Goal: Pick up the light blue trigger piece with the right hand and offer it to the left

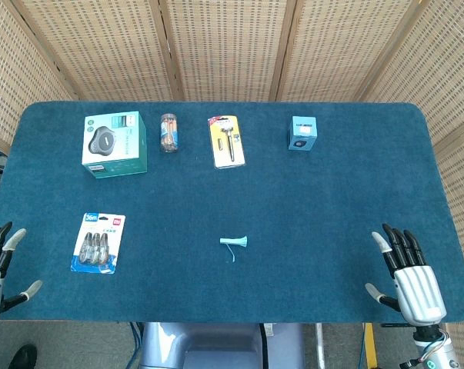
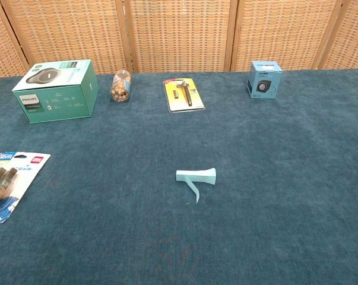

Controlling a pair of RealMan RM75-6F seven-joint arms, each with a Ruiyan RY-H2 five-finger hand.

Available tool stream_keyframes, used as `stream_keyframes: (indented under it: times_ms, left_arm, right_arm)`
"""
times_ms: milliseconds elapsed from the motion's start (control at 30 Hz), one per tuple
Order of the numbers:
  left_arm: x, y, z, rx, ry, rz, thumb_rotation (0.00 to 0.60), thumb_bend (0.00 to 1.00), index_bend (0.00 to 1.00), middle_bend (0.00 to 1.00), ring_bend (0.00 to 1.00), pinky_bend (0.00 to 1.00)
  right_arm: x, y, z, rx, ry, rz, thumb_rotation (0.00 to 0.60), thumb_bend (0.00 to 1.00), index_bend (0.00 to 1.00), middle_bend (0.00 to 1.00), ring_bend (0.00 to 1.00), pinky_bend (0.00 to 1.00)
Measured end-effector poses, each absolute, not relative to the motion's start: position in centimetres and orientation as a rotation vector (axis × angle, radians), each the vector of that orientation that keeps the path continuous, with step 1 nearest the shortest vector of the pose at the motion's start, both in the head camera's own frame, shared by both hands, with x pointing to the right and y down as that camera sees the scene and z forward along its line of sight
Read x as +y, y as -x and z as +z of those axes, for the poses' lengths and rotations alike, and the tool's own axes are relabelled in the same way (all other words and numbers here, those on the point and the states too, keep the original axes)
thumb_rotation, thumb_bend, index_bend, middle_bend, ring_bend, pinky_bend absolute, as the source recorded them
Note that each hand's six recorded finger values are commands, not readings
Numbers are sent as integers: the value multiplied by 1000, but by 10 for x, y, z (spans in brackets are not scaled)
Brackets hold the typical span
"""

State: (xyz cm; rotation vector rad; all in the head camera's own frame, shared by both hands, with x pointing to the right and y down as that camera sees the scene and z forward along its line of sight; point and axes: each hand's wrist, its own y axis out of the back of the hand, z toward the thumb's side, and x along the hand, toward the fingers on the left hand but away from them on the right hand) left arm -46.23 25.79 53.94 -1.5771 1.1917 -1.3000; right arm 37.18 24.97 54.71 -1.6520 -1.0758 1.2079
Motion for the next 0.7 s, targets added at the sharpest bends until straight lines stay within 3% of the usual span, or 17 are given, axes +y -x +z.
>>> stream_keyframes:
  times_ms: [433,700]
  left_arm:
    - [256,464,543,1194,1574,-1323,600,63,0,0,0,0]
    - [252,460,549,1177,1562,-1349,600,69,0,0,0,0]
  right_arm:
    - [238,-366,552,-1059,1701,1176,600,0,7,0,0,0]
    - [200,-325,580,-933,1950,1086,600,0,213,0,0,0]
